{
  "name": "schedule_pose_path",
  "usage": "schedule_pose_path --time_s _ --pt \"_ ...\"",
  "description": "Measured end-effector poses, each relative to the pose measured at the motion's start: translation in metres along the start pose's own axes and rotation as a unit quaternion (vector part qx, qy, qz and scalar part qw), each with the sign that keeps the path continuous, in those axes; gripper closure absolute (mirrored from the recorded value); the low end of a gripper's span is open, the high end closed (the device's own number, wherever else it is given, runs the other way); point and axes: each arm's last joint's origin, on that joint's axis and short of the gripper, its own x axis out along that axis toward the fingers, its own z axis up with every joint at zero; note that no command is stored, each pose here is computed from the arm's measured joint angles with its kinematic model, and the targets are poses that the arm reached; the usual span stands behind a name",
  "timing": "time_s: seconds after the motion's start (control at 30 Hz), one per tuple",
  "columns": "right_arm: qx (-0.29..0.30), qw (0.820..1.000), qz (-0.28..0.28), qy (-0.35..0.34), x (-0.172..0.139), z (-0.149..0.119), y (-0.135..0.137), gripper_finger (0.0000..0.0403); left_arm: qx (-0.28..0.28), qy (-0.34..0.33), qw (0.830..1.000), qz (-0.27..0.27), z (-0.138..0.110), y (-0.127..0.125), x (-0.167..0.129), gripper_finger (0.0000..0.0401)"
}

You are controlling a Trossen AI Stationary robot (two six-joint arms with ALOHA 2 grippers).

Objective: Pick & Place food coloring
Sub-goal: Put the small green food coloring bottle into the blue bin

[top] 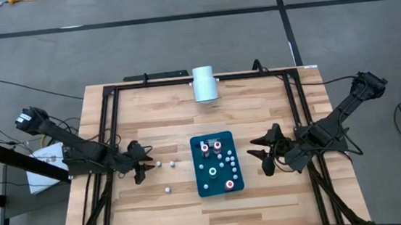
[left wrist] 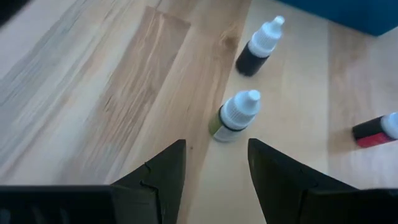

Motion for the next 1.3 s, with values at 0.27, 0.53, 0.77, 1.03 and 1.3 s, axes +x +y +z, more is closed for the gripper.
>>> schedule_pose_path --time_s 0.27,0.53,0.77,1.03,1.3 --pt "0.001 1.000 0.000 0.000 0.000 0.000 0.000 0.0221 0.013 -0.018 0.999 0.040 -0.001 -0.001 0.009 0.0236" --pt "0.003 1.000 0.002 -0.002 0.000 0.000 0.000 0.0221 0.005 -0.003 1.000 0.017 -0.002 -0.006 0.017 0.0236" --pt "0.004 1.000 0.002 -0.002 0.000 0.001 0.001 0.0221 0.014 -0.008 0.999 0.028 -0.004 -0.008 0.025 0.0236" --pt "0.004 1.000 0.003 -0.002 0.000 0.001 0.001 0.0221 0.019 -0.028 0.999 0.023 -0.003 -0.012 0.033 0.0236" --pt "0.005 1.000 0.004 -0.002 0.000 0.001 0.001 0.0221 0.024 -0.046 0.998 0.032 -0.004 -0.014 0.041 0.0236"
